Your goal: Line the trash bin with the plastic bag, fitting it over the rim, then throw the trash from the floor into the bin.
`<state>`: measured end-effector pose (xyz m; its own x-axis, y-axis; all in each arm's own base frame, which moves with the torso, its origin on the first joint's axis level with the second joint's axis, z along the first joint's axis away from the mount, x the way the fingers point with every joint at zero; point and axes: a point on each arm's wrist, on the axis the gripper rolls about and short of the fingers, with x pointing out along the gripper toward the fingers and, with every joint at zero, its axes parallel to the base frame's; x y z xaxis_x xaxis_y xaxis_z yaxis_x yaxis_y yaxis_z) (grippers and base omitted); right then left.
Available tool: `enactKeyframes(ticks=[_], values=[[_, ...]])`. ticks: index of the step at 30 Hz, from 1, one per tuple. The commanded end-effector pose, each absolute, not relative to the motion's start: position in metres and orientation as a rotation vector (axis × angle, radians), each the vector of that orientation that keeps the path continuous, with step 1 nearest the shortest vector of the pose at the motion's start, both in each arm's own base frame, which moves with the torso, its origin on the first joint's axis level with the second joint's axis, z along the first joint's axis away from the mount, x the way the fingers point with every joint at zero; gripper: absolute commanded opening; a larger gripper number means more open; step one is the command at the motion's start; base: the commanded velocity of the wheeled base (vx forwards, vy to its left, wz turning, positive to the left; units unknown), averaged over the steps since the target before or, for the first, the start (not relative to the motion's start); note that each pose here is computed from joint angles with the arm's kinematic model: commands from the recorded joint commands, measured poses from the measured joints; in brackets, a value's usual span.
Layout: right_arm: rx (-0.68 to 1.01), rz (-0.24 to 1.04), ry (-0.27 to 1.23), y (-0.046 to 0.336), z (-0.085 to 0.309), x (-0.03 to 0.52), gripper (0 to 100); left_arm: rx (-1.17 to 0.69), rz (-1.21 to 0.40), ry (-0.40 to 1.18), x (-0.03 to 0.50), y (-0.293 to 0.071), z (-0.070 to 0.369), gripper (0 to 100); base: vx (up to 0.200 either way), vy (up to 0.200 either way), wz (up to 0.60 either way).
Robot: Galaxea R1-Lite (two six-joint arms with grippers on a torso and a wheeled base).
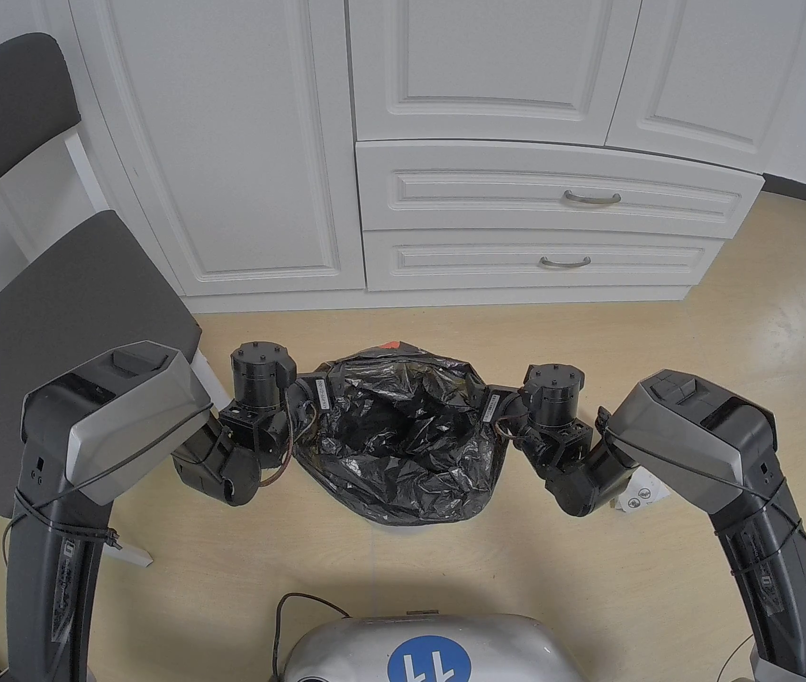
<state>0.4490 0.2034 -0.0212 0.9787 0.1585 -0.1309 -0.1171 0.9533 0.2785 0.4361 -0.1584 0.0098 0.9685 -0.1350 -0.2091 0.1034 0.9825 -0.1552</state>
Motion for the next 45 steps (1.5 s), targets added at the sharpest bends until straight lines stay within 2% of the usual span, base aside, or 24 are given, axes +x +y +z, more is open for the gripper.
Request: enactKeyframes(ticks=[1,13,26,33,38,45], values=[[0.279,0.127,0.161,0.200,-0.034,0.455,100,-0.143,-0.116,0.227,0.440,-0.159,0.001,100,0.000,0.000,0.00],[0.290,0.125,0.168,0.197,-0.043,0.459,100,-0.155,-0.098,0.228,0.452,-0.154,-0.013,100,0.000,0.000,0.00],[0.287,0.122,0.176,0.195,-0.049,0.461,100,-0.209,-0.047,0.337,0.460,-0.145,-0.026,100,0.000,0.000,0.00],[0.297,0.117,0.155,0.191,-0.035,0.462,100,-0.298,-0.047,0.332,0.455,-0.142,0.016,100,0.000,0.000,0.00],[0.299,0.116,0.149,0.190,-0.028,0.461,100,-0.361,-0.094,0.386,0.445,-0.142,0.040,100,0.000,0.000,0.00],[0.268,0.087,0.255,0.182,-0.021,0.456,100,-0.335,-0.061,0.550,0.444,-0.135,0.035,100,0.000,0.000,0.00]])
